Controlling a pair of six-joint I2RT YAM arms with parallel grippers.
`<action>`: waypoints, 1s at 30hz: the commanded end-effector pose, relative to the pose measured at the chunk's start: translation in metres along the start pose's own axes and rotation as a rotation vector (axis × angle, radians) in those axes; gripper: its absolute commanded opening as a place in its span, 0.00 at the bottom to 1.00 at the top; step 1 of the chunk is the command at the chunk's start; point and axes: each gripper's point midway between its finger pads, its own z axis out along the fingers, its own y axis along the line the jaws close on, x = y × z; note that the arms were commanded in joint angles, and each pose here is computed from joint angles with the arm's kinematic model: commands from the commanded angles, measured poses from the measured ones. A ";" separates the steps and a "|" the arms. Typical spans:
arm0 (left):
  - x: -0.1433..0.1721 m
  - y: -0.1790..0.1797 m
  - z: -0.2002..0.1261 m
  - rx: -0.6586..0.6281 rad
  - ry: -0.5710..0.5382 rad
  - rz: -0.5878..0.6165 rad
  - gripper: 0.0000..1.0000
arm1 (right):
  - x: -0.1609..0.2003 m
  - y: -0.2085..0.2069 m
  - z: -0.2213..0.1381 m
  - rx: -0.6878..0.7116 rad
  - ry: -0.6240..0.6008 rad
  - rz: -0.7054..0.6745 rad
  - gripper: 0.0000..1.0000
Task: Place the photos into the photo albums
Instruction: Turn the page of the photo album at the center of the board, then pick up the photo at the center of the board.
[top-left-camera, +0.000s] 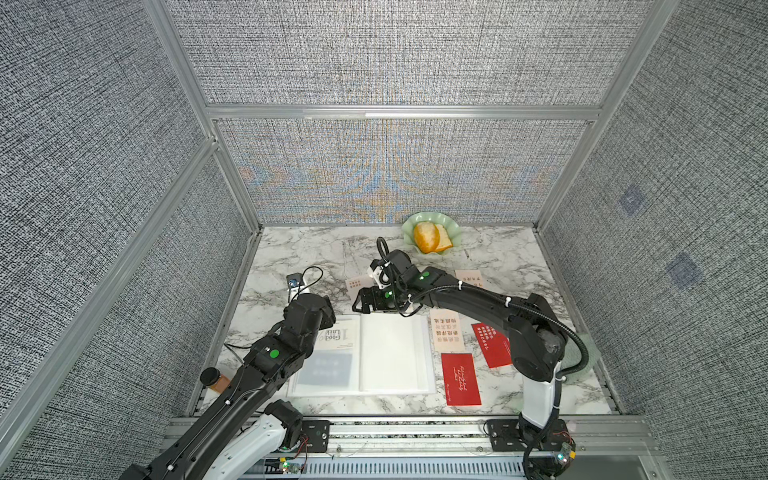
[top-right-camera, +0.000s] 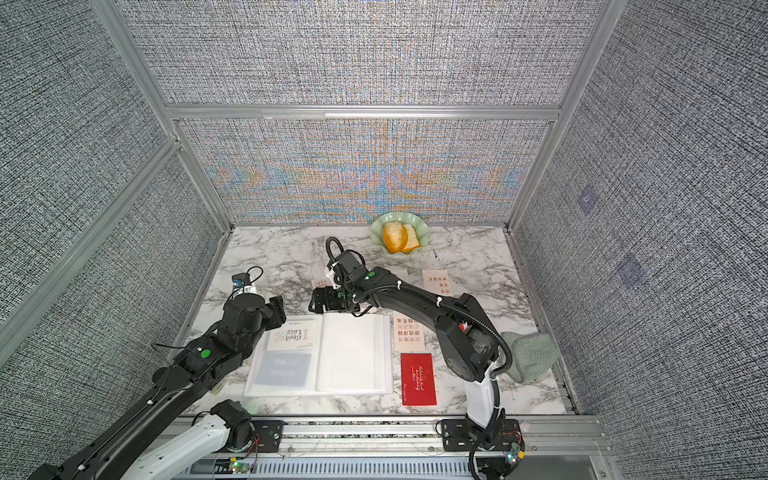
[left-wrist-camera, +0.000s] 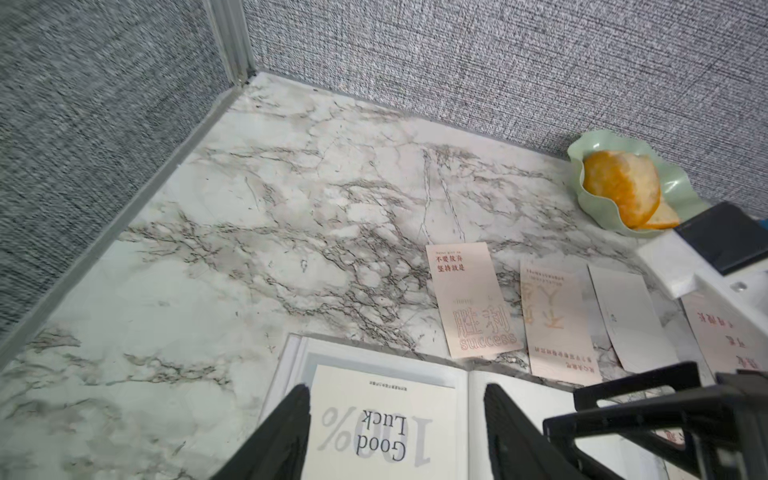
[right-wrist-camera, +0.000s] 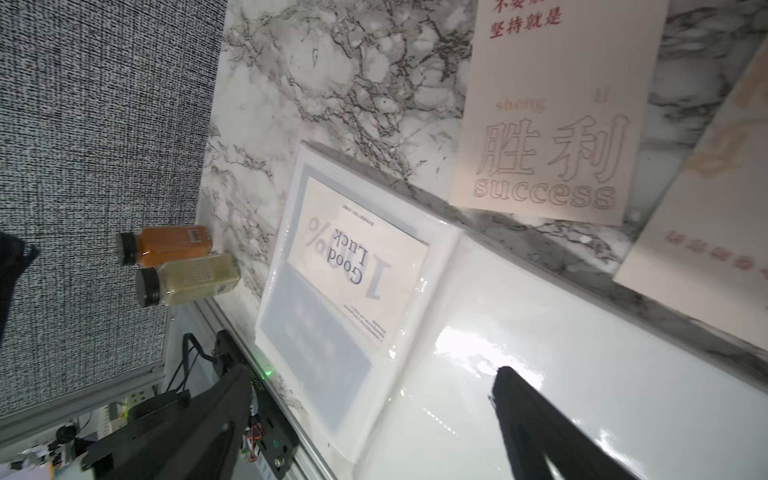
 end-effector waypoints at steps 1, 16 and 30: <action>0.008 -0.024 0.013 0.109 0.037 -0.032 0.67 | 0.004 -0.029 -0.006 0.100 0.001 0.008 0.93; 0.023 -0.040 0.089 0.146 0.152 -0.157 0.43 | -0.047 -0.068 -0.012 0.251 -0.025 -0.084 0.67; 0.038 -0.048 0.162 0.169 0.293 -0.244 0.30 | -0.087 -0.087 0.035 0.287 0.035 -0.121 0.67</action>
